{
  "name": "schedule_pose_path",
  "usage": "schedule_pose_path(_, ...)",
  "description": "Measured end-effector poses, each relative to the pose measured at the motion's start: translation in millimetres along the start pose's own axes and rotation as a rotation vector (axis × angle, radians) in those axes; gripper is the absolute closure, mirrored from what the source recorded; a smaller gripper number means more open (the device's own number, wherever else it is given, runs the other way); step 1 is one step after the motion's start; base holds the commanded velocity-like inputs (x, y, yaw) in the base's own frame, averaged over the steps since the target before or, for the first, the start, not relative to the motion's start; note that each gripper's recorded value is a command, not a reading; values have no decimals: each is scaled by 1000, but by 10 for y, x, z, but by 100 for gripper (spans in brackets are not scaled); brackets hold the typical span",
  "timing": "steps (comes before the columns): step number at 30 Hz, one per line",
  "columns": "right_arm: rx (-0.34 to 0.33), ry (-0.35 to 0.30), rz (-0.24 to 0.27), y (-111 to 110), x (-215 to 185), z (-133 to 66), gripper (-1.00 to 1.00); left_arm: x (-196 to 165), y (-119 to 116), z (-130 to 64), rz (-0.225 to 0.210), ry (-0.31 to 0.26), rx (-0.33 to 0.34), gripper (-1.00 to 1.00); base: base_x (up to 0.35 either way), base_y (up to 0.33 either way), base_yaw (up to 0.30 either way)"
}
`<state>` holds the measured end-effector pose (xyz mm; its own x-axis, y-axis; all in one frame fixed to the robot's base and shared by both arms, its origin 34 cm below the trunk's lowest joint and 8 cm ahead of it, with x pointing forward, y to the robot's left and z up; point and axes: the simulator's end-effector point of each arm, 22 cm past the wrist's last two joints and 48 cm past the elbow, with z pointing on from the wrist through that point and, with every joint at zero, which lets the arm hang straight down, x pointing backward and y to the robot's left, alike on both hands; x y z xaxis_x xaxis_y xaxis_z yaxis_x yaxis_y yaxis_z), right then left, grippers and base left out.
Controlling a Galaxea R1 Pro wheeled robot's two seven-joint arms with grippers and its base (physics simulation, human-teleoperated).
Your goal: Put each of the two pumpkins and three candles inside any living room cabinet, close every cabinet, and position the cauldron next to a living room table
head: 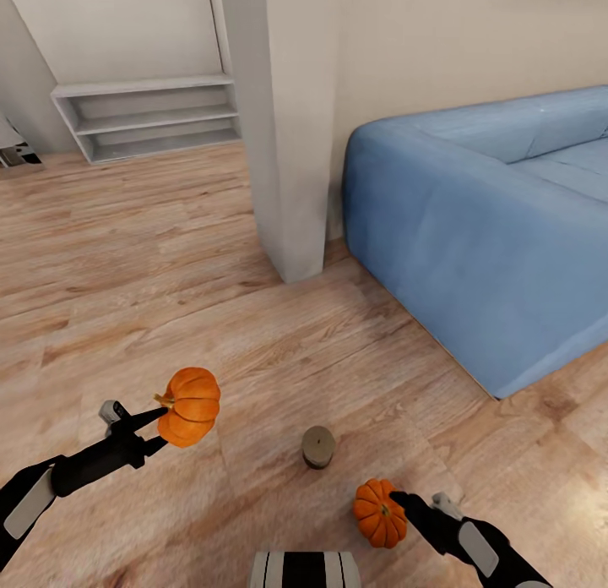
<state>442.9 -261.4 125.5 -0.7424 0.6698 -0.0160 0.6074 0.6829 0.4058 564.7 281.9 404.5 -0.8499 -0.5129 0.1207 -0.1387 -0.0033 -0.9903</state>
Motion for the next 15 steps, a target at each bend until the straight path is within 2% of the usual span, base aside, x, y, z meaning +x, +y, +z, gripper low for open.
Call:
schedule_pose_path(4, -13, 1, 2, 19, 2, -3, -100, 1, 2, 0, -1, 0, 0, 100, 0, 0, 0)
schedule_pose_path(15, 7, 23, 13, -114, 101, 85, -100, 8, 193, -11, -33, -2, -19, 100, 0, 0, 0)
